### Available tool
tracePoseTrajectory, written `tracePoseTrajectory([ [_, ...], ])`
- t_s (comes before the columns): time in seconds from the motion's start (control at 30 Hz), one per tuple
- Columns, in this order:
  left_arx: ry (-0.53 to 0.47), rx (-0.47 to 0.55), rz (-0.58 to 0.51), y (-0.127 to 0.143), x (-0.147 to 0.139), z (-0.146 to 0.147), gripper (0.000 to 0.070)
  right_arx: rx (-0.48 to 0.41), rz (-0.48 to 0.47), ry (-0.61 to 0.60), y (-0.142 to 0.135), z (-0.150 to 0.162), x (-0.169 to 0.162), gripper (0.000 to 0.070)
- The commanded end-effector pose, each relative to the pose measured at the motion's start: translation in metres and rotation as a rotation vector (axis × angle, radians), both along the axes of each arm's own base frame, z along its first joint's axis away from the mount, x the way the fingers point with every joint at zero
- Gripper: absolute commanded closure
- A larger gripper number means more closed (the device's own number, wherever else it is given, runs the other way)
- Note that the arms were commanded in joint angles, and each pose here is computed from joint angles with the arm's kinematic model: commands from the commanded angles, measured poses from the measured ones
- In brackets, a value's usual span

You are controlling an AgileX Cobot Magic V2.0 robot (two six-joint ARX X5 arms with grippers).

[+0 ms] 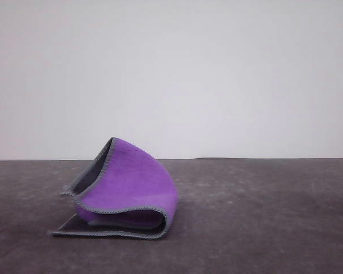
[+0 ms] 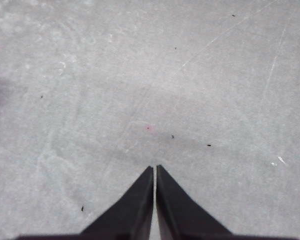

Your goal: Fold clothes

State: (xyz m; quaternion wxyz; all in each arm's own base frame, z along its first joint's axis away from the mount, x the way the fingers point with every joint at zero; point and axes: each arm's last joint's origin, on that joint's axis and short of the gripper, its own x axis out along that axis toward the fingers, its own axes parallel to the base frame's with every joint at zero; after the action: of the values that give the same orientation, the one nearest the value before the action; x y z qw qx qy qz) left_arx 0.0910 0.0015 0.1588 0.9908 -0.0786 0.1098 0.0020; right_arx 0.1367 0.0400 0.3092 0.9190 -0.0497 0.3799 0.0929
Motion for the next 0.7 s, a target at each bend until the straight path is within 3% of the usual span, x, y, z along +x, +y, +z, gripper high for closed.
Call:
tracePoseTrajectory([
  [0.0, 0.039, -0.011, 0.004, 0.0001, -0.0003, -0.0059, 0.0696, 0.011, -0.004, -0.012, 0.0009, 0.0034, 0.0013, 0.0700],
  [0.67, 0.041, -0.013, 0.005, 0.0001, -0.0003, -0.0060, 0.0696, 0.004, 0.001, -0.018, 0.0009, 0.0037, 0.0016, 0.0700],
])
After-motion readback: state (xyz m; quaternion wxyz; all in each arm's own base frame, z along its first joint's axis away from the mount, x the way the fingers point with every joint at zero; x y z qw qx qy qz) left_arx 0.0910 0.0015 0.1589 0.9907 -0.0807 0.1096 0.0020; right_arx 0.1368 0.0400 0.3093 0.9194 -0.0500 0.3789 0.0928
